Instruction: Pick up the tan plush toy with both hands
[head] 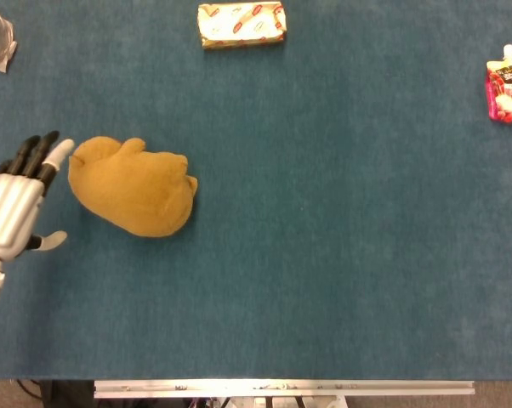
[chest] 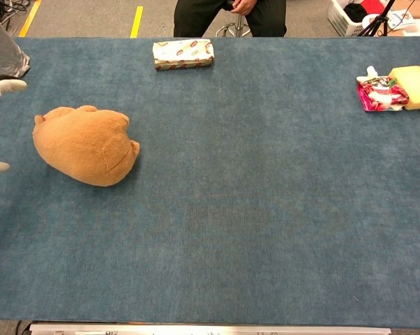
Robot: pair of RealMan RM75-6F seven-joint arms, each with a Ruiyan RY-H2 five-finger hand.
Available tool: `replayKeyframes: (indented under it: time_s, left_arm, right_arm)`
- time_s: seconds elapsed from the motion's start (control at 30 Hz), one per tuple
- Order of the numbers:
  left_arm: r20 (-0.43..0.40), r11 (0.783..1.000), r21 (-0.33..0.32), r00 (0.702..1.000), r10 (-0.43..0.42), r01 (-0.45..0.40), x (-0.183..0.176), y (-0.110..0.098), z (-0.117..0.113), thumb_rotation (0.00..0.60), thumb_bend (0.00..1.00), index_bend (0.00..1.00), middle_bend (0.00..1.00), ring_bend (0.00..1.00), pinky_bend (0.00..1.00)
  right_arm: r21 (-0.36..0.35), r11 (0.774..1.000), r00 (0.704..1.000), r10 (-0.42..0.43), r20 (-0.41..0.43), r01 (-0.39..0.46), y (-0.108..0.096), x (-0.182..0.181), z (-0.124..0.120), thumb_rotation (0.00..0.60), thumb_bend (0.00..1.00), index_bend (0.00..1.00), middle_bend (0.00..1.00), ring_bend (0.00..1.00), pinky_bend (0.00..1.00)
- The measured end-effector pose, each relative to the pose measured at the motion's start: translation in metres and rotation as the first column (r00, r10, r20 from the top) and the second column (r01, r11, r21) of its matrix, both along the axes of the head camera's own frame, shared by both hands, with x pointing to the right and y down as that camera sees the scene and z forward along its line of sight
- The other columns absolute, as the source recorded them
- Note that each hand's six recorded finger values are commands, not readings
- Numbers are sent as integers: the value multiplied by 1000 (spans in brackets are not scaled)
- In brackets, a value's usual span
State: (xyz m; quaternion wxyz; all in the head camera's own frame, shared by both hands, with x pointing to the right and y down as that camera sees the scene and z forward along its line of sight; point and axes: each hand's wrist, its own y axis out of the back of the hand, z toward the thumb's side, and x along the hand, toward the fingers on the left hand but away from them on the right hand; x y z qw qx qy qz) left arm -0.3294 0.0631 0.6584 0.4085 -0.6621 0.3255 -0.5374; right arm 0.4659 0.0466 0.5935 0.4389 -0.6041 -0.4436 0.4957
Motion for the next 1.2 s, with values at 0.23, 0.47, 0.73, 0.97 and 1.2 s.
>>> replayKeyframes:
  time_s: [0.23, 0.47, 0.73, 0.97, 1.2]
  left_arm:
    - [89, 996, -33, 992, 89, -86, 13, -11, 9, 600, 23, 0, 0, 0, 81]
    - [156, 985, -70, 973, 168, -159, 27, -25, 21, 600, 23, 0, 0, 0, 80]
    - [195, 978, -105, 961, 196, -178, 32, -36, 36, 600, 22, 0, 0, 0, 83]
    - [221, 981, -123, 960, 174, -150, 25, -44, 50, 600, 23, 0, 0, 0, 83]
    - [252, 981, -145, 954, 164, -130, 18, -46, 62, 600, 23, 0, 0, 0, 83]
  right_arm:
    - [-16, 1000, 1000, 7, 5, -7, 2, 3, 6, 600, 43, 255, 242, 253, 450]
    - [-37, 999, 1000, 3, 4, -3, 6, 3, 14, 600, 42, 255, 242, 253, 449]
    - [-52, 999, 1000, 3, 7, -2, 9, 4, 18, 600, 43, 255, 242, 253, 449]
    - [-60, 998, 1000, -2, 9, 3, 10, 2, 20, 600, 44, 255, 242, 253, 449]
    - [-69, 998, 1000, -1, 13, 2, 12, 1, 23, 600, 43, 255, 242, 253, 450]
